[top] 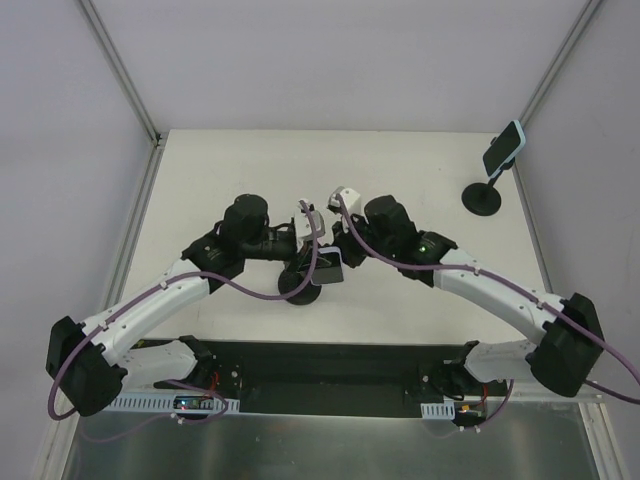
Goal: Place the phone on the phone stand
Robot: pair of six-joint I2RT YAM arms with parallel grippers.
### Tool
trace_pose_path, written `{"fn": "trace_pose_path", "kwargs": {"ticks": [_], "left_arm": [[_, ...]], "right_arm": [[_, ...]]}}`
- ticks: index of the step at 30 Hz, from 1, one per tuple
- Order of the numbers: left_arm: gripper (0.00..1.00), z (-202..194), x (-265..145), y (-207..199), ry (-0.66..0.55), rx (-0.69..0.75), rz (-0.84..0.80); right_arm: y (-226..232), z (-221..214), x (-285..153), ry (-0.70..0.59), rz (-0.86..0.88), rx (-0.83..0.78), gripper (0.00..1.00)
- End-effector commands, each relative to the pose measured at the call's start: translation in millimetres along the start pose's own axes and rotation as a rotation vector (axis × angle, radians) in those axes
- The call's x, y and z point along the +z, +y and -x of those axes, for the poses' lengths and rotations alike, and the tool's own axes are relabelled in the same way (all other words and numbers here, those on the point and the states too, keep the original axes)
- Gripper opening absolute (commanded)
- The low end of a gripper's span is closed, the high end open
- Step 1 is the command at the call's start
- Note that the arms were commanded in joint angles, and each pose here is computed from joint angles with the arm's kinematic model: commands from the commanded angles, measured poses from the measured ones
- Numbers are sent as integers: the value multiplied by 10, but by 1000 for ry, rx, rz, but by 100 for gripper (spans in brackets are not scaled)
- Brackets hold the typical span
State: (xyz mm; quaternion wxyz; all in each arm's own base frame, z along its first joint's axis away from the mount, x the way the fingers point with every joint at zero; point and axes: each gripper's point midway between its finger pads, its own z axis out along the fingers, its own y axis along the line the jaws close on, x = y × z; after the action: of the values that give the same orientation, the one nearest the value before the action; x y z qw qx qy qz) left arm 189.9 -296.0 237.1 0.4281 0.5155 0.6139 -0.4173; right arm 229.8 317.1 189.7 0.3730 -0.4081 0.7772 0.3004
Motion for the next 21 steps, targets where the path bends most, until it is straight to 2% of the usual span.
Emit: {"fn": "trace_pose_path", "kwargs": {"ticks": [1, 2, 3, 5, 6, 8, 9, 13, 17, 18, 21], "left_arm": [[0, -25, -381, 639, 67, 22, 519], [0, -105, -486, 770, 121, 43, 645], [0, -155, -546, 849, 159, 67, 728], [0, -284, -659, 1001, 281, 134, 905], [0, -273, -715, 1063, 304, 142, 964], [0, -297, -759, 1133, 305, 83, 1042], [0, -275, -779, 1144, 293, 63, 1062], [0, -220, -686, 1082, 201, -66, 1040], [0, -307, -634, 1095, 188, -141, 1005], [0, -325, -609, 1093, 185, -157, 982], [0, -342, -553, 1113, 205, -159, 957]], "right_arm": [[-718, -23, -526, -177, -610, 173, 0], [-643, -64, -578, -205, -658, 163, 0], [-765, -60, -725, -240, -794, 184, 0], [-636, -44, -737, -287, -837, 241, 1], [-654, 5, -851, -320, -921, 243, 0], [-453, 64, -844, -361, -938, 227, 0], [-430, 131, -911, -404, -981, 225, 0], [-270, 154, -878, -478, -957, 241, 0], [-194, 193, -853, -561, -854, 343, 0], [-127, 241, -771, -576, -781, 361, 0], [-74, 253, -745, -584, -771, 323, 0]]}}
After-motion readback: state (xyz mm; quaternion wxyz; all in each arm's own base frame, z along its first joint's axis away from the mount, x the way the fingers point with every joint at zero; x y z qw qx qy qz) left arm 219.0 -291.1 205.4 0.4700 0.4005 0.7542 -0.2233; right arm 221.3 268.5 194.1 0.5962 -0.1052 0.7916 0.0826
